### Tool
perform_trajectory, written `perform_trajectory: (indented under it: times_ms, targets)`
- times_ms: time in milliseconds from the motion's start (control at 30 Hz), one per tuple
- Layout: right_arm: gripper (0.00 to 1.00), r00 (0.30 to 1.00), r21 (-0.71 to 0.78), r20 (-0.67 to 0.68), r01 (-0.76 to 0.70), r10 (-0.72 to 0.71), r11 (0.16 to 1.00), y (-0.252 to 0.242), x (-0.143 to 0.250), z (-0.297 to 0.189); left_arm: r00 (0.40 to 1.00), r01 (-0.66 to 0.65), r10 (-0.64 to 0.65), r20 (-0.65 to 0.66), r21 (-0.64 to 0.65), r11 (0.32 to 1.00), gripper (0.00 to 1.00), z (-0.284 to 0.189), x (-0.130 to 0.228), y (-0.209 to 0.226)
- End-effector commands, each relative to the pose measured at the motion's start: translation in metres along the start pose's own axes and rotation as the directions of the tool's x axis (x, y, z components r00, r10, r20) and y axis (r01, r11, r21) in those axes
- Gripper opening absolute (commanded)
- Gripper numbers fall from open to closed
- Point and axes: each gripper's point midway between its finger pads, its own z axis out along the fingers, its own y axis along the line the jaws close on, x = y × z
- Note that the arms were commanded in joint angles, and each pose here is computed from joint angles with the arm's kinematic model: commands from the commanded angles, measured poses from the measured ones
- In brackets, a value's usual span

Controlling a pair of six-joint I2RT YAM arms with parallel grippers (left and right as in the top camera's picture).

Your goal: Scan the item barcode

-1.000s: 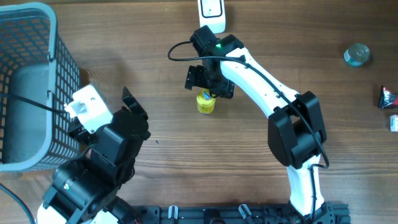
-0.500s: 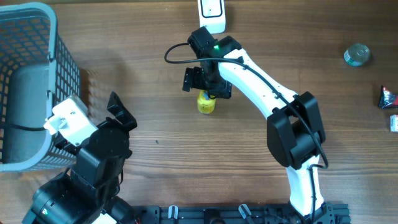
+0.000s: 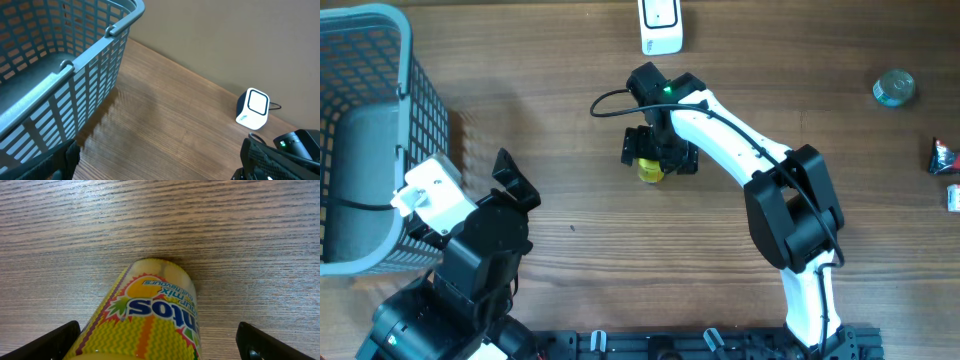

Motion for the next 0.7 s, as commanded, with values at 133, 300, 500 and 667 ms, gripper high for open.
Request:
perform_trajectory:
  times_ms: [133, 300, 500, 667]
  targets:
    - [0.95, 0.997, -0.022, 0.016, 0.078, -0.078, 0.997, 0.0031, 0.0017, -0.0014, 1.0, 0.02, -0.02, 0.0, -0.003, 1.0, 1.0, -0.0005, -0.0003, 0.0022]
    - [0.85, 0.997, -0.021, 0.015, 0.074, -0.074, 0.997, 0.0026, 0.002, -0.0006, 1.0, 0.02, -0.02, 0.0, -0.003, 1.0, 1.0, -0.0005, -0.0003, 0.0022]
    - [0.79, 0.997, -0.025, 0.021, 0.076, -0.075, 0.997, 0.0036, 0.0007, 0.0, 1.0, 0.02, -0.02, 0.0, -0.003, 1.0, 1.0, -0.0005, -0.0003, 0.0022]
    - [0.74, 0.997, -0.042, -0.003, 0.078, -0.078, 0.996, 0.0058, 0.0055, 0.0, 1.0, 0.02, -0.02, 0.0, -0.003, 1.0, 1.0, -0.0005, -0.0003, 0.0022]
